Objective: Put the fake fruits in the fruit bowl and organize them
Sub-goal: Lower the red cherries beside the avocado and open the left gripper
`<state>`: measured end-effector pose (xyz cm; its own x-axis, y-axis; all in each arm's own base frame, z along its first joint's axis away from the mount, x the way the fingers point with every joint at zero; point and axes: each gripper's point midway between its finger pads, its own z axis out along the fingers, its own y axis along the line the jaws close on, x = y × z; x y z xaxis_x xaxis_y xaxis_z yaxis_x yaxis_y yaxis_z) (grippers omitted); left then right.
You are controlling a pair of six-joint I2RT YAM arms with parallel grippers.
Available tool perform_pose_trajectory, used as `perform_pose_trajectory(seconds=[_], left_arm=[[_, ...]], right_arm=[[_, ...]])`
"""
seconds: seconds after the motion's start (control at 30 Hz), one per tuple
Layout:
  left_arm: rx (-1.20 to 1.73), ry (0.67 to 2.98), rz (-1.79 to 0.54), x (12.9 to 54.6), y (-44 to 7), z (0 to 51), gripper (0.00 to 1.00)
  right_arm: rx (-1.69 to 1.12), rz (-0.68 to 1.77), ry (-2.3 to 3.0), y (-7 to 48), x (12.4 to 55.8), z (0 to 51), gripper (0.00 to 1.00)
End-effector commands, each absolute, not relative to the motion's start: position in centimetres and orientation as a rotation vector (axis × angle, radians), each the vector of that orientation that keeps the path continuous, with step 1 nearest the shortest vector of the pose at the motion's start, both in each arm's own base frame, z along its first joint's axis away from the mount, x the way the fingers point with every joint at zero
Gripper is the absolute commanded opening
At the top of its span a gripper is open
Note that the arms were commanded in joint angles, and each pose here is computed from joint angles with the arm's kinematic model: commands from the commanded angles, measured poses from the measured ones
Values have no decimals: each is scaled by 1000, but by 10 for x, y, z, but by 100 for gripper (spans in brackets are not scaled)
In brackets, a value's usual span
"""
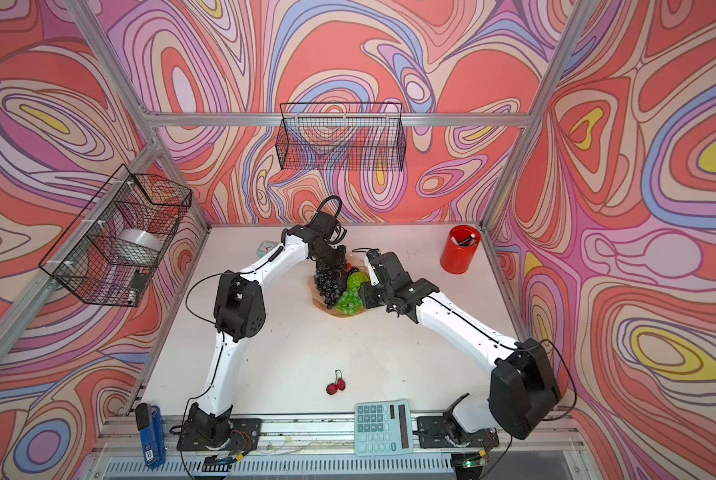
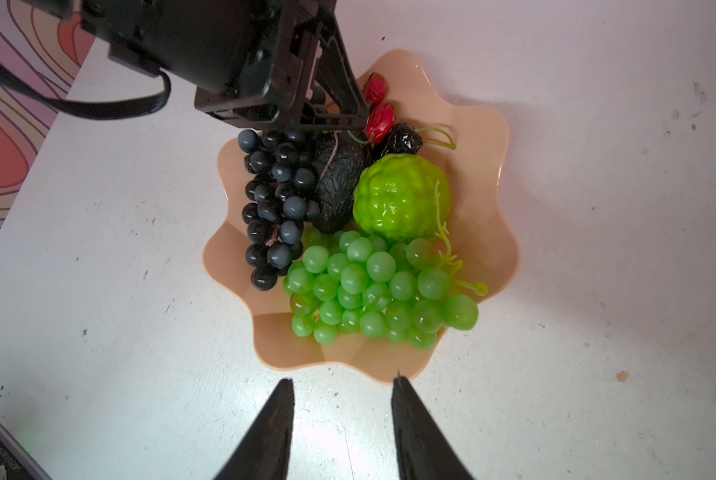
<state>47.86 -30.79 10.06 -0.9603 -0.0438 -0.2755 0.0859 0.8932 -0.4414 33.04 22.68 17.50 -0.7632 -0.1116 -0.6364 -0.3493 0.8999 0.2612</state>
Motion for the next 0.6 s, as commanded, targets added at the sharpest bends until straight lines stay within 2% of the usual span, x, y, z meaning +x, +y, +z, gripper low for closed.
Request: perform_pose_trajectory(seconds=[0.0, 0.4, 0.57], left_arm=[[26, 2786, -672, 479, -305, 102, 20], [35, 2695, -678, 470, -295, 153, 25], [37, 2610, -735, 457, -290, 187, 32]], right_arm=[[-322, 507, 2426, 230, 330, 173, 41], [-320, 548, 2402, 235, 328, 179, 41], [-370, 568, 2425, 245, 319, 170, 42]])
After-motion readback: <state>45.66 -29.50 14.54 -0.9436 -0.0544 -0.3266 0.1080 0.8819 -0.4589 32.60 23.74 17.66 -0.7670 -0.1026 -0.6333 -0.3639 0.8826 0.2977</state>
